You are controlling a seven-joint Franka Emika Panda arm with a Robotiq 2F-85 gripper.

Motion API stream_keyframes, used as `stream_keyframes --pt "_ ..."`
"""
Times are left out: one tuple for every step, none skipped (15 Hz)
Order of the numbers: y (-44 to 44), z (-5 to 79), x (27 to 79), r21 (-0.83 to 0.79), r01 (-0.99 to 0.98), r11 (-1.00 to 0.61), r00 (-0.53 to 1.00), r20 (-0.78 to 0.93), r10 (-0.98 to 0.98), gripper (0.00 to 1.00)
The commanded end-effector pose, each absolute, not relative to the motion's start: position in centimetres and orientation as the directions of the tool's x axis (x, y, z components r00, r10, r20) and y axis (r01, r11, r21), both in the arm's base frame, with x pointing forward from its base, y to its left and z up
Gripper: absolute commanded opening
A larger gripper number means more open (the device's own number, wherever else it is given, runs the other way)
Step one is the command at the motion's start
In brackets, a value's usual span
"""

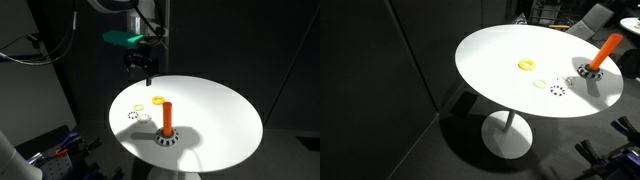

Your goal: Put the dark green ring on the stake, then move the stake forward

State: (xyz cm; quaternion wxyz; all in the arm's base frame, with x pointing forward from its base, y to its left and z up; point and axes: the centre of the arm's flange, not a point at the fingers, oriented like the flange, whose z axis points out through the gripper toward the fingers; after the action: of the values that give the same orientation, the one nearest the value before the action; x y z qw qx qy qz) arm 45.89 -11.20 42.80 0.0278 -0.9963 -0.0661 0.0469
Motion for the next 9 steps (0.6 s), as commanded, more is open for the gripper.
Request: stream_keyframes --pt "-7.5 43.9 44.1 -0.06 0.126 -0.99 0.989 -0.076 0.131 1.0" --pt "-6.7 44.0 43.9 -0.056 0.126 -0.99 0.989 -0.071 0.13 1.0" --pt "-6.0 44.2 43.8 -0.053 0.125 -0.991 0.99 -0.064 0.128 1.0" --pt "-5.4 44.3 43.6 -0.049 0.122 -0.991 0.99 -0.06 0.125 1.0" --pt "-4.9 44.4 43.4 -0.043 0.119 -0.992 0.991 -0.053 0.121 1.0" --pt "-4.6 44.5 43.3 -0.038 0.111 -0.993 0.992 -0.049 0.113 1.0" --pt "-4.5 44.6 43.2 -0.034 0.107 -0.994 0.993 -0.046 0.109 1.0" --pt "-5.0 44.1 44.3 -0.039 0.132 -0.99 0.988 -0.071 0.135 1.0" --pt "-4.8 44.2 44.1 -0.038 0.129 -0.991 0.989 -0.069 0.131 1.0"
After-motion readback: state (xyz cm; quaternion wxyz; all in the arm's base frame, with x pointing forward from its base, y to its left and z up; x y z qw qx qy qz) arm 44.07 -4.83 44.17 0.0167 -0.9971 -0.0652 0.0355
